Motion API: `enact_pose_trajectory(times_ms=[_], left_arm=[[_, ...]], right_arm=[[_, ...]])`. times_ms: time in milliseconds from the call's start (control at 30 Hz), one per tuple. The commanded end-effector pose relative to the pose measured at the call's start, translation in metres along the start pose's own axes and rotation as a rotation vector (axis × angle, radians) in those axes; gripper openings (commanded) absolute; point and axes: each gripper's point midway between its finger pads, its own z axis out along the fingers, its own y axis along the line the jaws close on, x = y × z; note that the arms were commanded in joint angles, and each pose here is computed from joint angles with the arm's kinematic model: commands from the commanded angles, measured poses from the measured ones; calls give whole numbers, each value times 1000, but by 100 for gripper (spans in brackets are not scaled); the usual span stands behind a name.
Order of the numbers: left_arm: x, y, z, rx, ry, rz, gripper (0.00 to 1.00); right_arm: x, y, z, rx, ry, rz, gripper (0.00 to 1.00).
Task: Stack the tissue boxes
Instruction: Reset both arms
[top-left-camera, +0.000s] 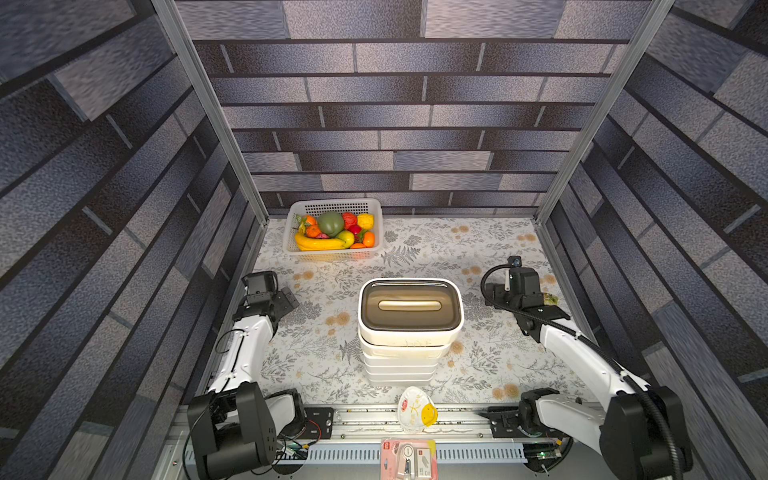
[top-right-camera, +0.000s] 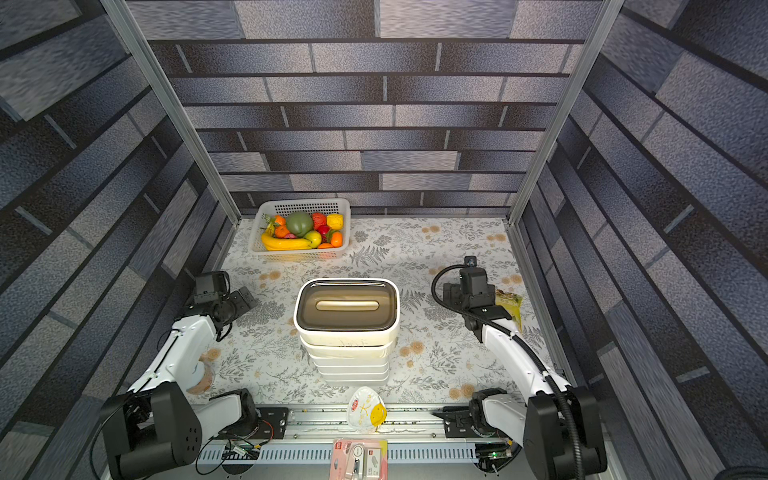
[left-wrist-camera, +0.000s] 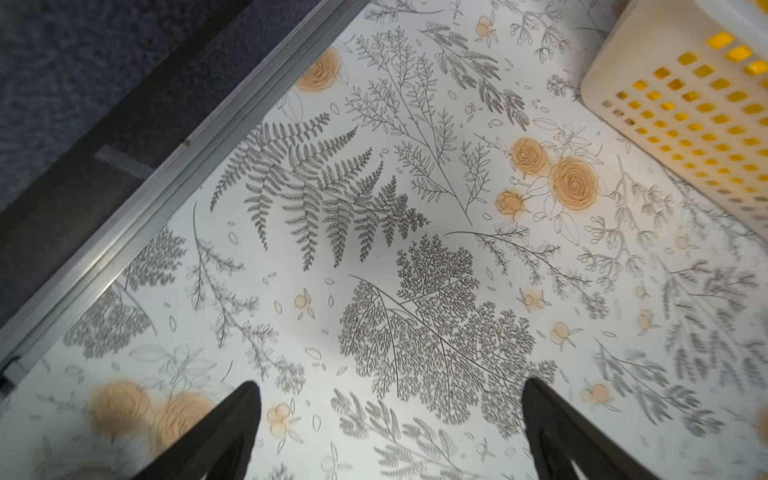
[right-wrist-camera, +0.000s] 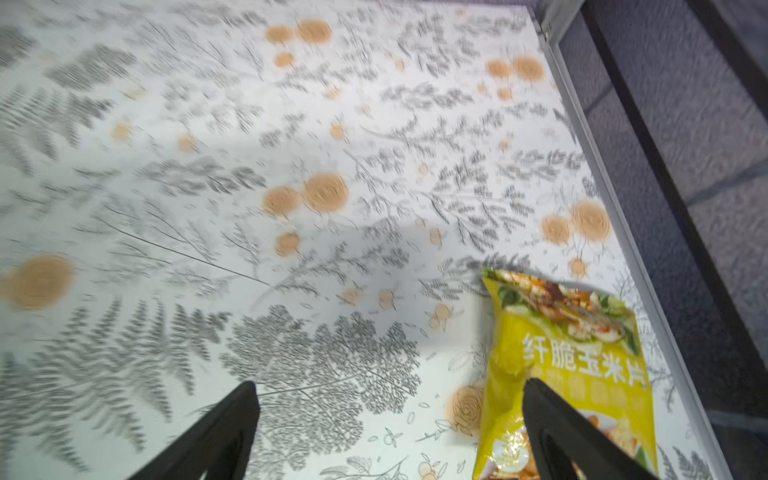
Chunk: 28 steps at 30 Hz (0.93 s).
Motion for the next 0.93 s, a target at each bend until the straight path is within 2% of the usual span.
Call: enact_pose_trajectory(times_ms=[0,33,100,133,200,267,333,433,500,567,633,700,767,833,900], left_arm=[[-48,-10,0,-41,-402,93,100],[-46,-13,3,-5,-443,70,100],[-44,-16,10,89,-483,-10,100],[-43,-17,11,116,-471,-40,100],[-46,-22,10,149,-520,-49,100],[-51,-31,11,178,-535,0,100],[-58,-41,14,186,-542,61,100],[-58,-57,29,247,-529,91,100],[-48,-85,32,268,-503,230,100],[-40,-111,39,283,-566,355,100],[-33,-101,40,290,-496,322,100],[-38,-107,38,323,-553,327,100],[-33,-112,39,315,-493,369,100],[-38,-107,42,293,-522,334,100],[-39,-103,44,275,-488,321,100]], right_arm=[[-42,-10,8,73,-341,40,100],[-33,-7,14,62,-370,28,100],[-38,-3,18,57,-458,15,100],[-37,3,22,26,-459,-7,100],[-37,4,34,43,-448,-8,100],[-35,0,38,46,-413,8,100],[-34,-1,40,7,-431,31,100],[-30,-1,54,-23,-416,53,100],[-27,-1,55,-40,-376,52,100],[-27,-3,53,-30,-392,57,100],[-27,2,51,-59,-404,43,100],[-26,10,57,-124,-358,32,100],[-28,8,59,-135,-357,51,100],[-28,6,59,-131,-357,51,100],[-27,7,56,-132,-370,48,100]])
